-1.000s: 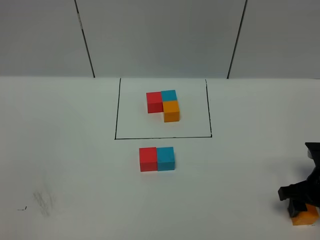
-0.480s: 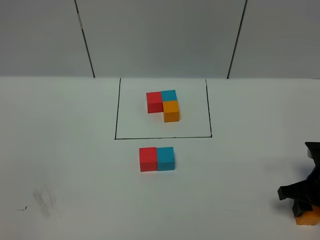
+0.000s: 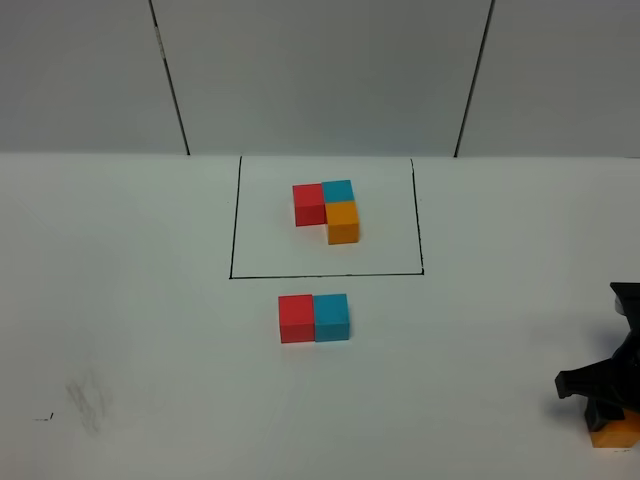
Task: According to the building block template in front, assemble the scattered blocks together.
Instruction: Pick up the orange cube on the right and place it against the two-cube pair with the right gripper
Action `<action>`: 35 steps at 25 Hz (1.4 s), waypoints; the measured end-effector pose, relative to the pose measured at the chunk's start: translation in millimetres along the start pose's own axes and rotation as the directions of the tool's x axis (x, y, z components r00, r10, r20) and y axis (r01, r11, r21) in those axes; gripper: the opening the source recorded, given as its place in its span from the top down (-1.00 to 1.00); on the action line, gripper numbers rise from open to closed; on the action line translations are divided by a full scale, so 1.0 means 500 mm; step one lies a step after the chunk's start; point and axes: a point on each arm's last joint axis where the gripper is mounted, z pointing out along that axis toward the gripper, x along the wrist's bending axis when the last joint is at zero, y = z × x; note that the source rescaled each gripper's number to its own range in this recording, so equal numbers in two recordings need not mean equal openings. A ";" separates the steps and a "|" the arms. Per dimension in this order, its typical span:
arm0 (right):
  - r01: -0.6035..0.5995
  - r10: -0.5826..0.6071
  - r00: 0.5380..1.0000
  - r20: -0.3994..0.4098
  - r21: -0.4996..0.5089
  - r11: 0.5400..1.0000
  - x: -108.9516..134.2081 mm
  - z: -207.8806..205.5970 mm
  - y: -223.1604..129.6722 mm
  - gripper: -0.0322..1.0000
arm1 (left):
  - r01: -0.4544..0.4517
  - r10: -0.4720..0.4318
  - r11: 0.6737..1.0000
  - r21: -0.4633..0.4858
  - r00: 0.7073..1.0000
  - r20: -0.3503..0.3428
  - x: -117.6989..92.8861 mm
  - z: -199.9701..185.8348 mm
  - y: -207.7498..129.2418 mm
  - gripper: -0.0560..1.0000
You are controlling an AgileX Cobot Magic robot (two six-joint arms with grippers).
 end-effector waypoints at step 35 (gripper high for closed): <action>0.097 -0.142 0.950 -0.278 -0.169 0.981 0.316 -0.123 -0.023 0.75 | 0.000 0.000 1.000 0.000 1.000 0.000 0.000 0.000 0.000 -0.89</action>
